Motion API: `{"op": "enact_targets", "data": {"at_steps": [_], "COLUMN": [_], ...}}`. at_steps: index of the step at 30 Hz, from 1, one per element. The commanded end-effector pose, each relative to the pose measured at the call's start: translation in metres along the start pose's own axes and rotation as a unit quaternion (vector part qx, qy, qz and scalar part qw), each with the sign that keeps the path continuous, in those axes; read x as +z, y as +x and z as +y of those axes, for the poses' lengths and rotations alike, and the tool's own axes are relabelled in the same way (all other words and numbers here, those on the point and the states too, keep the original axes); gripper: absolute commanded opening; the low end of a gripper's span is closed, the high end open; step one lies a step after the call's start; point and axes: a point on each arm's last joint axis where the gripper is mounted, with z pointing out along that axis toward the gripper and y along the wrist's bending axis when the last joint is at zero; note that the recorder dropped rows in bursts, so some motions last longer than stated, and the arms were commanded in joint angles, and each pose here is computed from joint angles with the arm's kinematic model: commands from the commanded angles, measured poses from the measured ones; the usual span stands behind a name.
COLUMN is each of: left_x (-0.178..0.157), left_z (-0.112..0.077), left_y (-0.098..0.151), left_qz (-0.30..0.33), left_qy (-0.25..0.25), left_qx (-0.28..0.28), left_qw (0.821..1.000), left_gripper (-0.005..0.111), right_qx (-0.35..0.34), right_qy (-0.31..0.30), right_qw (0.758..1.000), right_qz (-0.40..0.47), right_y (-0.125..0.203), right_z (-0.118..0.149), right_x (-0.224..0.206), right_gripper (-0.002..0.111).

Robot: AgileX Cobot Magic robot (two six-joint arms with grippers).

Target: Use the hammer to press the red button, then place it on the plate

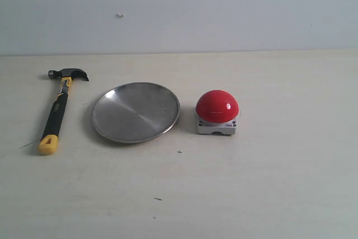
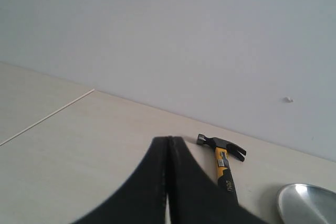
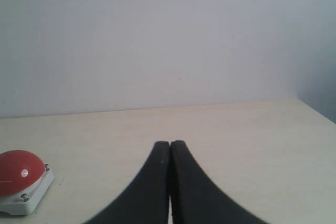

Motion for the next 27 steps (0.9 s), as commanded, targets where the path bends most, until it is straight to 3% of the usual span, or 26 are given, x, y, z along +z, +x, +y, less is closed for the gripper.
{"op": "enact_targets", "data": {"at_steps": [1,24,27], "left_x": [-0.0005,-0.0005,-0.0011], "left_z": [-0.0006,-0.0006,-0.0045], "left_y": [-0.0011,-0.0011,-0.0093], "left_qz": [-0.006,-0.006,-0.051], "left_qy": [0.004,0.004,0.025], "left_qx": [0.003,0.003,0.003], "left_qw": [1.0,1.0,0.998], "left_gripper": [0.0,0.0,0.0], "right_qx": [-0.001,-0.001,-0.001], "right_qy": [0.002,0.002,0.002], "right_qw": [1.0,1.0,1.0], "right_qz": [-0.005,-0.005,-0.005], "right_y": [0.0006,0.0006,0.0006], "right_z": [-0.0001,-0.0001,-0.0001], "right_x": [-0.0003,-0.0003,-0.0003], "right_gripper": [0.0,0.0,0.0]}}
